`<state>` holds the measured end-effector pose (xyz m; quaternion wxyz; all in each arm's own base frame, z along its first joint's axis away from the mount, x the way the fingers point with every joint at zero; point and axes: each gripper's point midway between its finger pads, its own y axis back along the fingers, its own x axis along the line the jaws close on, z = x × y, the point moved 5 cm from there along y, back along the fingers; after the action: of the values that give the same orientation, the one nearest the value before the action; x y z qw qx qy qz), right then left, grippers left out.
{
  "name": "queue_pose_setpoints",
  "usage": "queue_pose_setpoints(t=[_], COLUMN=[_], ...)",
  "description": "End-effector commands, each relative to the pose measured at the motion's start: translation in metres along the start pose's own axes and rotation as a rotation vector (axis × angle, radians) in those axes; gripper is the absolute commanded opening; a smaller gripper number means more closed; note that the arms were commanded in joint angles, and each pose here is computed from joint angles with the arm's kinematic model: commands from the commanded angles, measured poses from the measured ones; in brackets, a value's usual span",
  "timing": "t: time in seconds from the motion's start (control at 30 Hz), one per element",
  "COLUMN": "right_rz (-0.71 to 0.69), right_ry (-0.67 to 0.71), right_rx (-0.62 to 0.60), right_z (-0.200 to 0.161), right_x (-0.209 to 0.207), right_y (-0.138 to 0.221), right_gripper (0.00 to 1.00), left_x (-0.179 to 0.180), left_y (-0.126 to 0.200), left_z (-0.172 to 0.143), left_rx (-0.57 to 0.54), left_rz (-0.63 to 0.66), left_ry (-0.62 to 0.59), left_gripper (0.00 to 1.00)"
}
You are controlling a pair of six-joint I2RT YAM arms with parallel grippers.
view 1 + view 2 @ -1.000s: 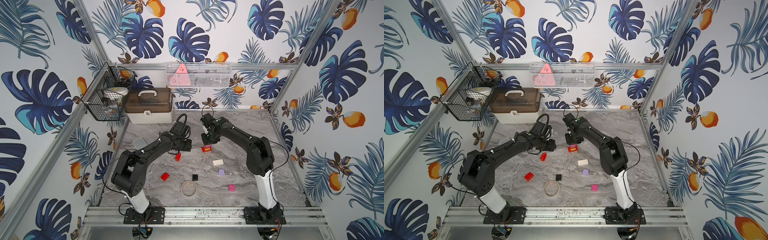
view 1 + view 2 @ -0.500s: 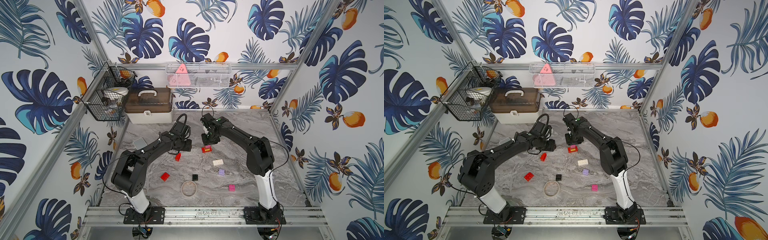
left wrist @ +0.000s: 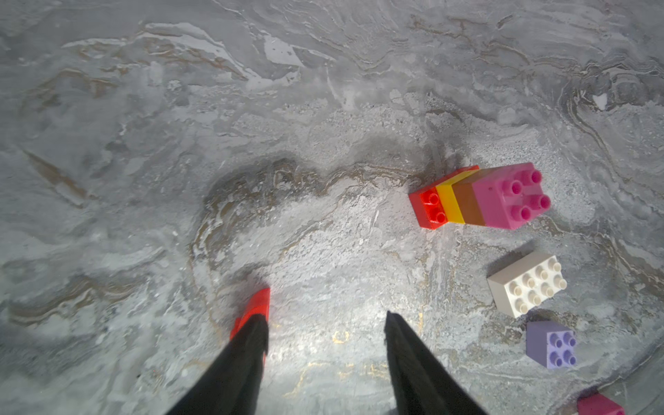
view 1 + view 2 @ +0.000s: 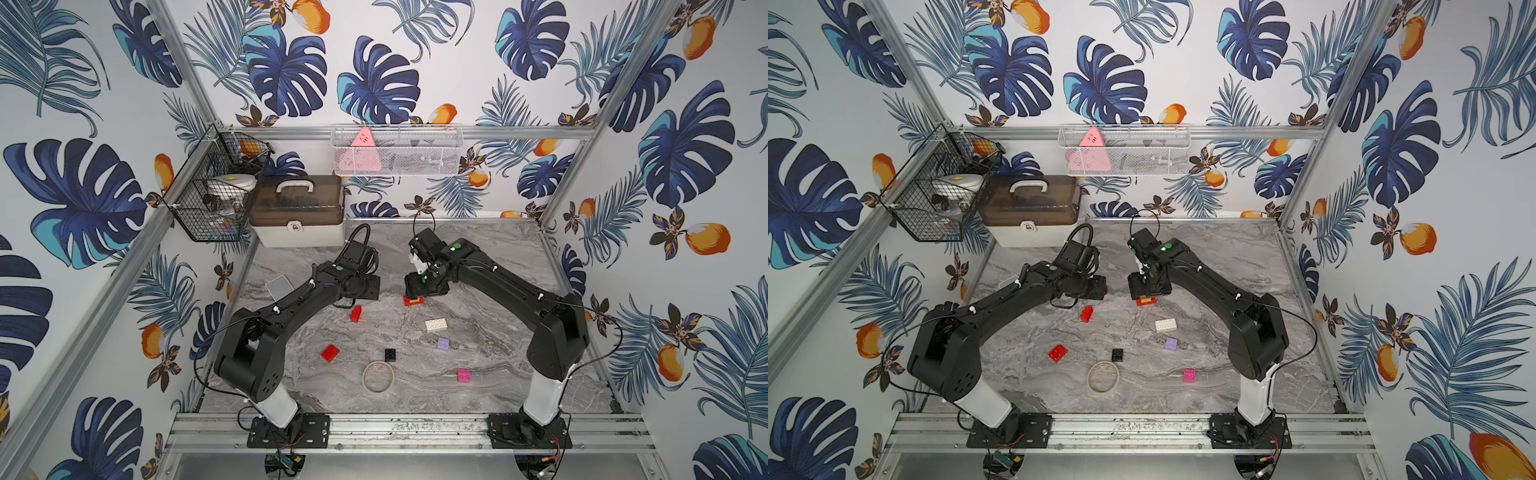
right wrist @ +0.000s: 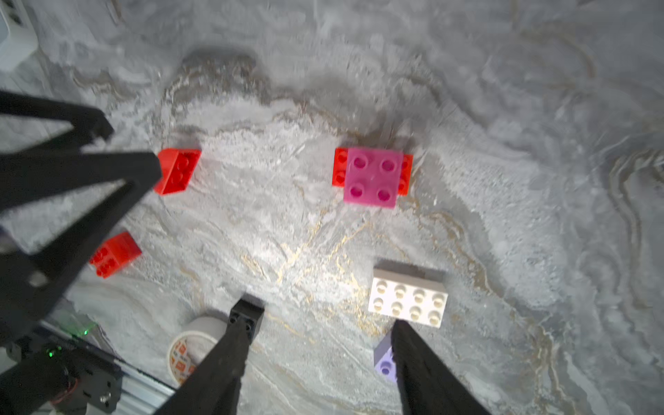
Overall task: Assemble the number 1 with lego
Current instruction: Assemble the lego brick with the lego brick, then pick up the lego brick from the center of the board.
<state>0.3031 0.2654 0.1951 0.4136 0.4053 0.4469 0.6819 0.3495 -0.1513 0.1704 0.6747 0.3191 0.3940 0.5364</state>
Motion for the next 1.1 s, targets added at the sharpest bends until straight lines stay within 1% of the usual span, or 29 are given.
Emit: queue_pose_setpoints(t=[0.0, 0.13, 0.3, 0.5, 0.7, 0.8, 1.07], right_rz=[0.061, 0.11, 0.151, 0.181, 0.215, 0.218, 0.222], right_ry=[0.031, 0.063, 0.101, 0.118, 0.123, 0.127, 0.146], right_rx=[0.014, 0.061, 0.069, 0.071, 0.077, 0.076, 0.063], right_z=[-0.013, -0.027, -0.028, -0.028, -0.033, -0.033, -0.032], right_x=[0.007, 0.01, 0.015, 0.019, 0.021, 0.021, 0.021], right_y=[0.0, -0.006, -0.002, -0.003, -0.004, -0.003, 0.001], right_gripper=[0.65, 0.63, 0.64, 0.66, 0.62, 0.61, 0.59], left_x=[0.018, 0.037, 0.045, 0.049, 0.047, 0.048, 0.044], left_y=[0.016, 0.018, 0.001, -0.014, -0.03, -0.034, -0.053], left_z=[-0.008, -0.015, -0.035, -0.048, -0.057, -0.061, -0.063], left_rx=[0.002, 0.056, 0.135, 0.169, 0.222, 0.24, 0.293], left_rz=[0.064, 0.066, 0.083, 0.079, 0.092, 0.123, 0.126], left_ry=[0.055, 0.122, 0.075, 0.051, 0.034, 0.02, -0.024], left_gripper=[0.69, 0.7, 0.69, 0.68, 0.59, 0.58, 0.5])
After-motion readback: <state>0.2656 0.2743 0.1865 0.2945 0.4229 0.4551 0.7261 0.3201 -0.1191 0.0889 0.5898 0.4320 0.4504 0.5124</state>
